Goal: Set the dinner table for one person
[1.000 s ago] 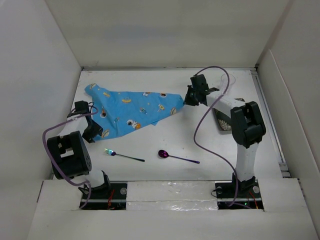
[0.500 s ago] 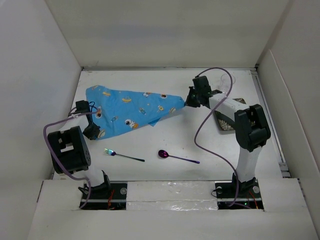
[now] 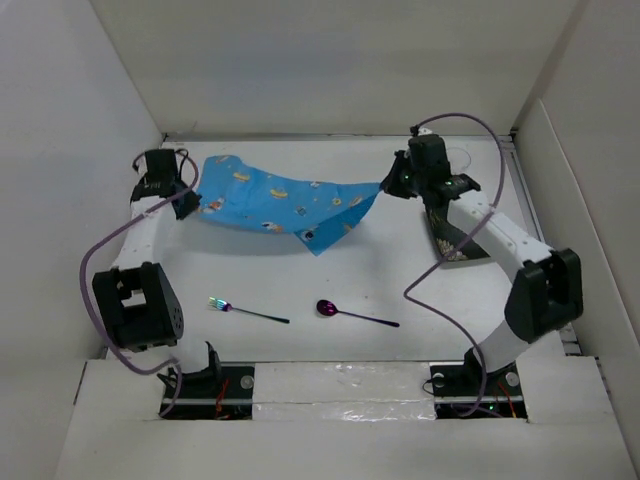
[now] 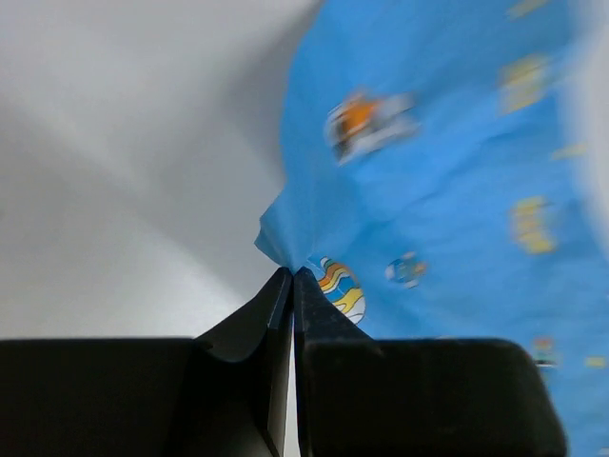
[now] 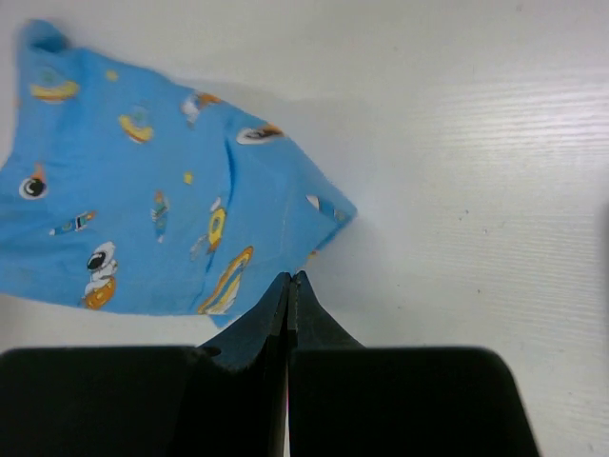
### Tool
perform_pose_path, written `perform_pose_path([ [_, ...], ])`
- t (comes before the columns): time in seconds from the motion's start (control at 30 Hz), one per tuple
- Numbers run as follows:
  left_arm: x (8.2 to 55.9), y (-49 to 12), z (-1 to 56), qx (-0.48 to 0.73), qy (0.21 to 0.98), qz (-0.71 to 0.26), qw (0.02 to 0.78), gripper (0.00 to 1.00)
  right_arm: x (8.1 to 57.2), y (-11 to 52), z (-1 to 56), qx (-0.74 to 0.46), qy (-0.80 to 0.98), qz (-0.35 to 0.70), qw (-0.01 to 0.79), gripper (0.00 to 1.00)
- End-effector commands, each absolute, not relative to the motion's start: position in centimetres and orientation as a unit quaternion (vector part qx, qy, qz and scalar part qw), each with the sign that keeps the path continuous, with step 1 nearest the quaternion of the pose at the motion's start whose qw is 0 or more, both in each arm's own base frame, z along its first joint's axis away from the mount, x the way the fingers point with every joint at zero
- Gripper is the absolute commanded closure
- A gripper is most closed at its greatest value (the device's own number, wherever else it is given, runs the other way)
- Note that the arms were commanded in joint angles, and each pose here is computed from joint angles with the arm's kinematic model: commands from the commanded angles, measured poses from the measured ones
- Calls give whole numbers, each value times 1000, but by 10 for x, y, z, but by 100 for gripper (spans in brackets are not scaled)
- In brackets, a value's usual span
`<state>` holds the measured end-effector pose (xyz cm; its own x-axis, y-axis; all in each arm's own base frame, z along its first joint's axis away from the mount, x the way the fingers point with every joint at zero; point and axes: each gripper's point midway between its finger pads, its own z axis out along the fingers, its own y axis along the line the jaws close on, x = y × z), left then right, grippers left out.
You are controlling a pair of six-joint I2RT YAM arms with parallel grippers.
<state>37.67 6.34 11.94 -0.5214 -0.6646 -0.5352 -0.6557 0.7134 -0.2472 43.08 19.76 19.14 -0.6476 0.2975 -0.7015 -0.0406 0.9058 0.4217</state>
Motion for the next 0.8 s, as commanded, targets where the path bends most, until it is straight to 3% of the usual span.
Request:
perform_pose_path([
  [0.0,411,31,285,-312,810,-96,488,100,421,181,298,67,830,204,515,100],
  [0.17,391,6,417,-276,730,-180,599,100,360,149,428,68,760,208,612,100],
  [0.33,388,-9,453,-251,707,-227,621,100,336,132,496,81,713,214,663,100],
  [0.47,410,-16,444,-247,709,-251,611,100,351,124,507,88,707,200,673,100],
  [0.77,489,-8,420,-257,726,-243,590,100,458,120,497,97,709,194,671,100],
])
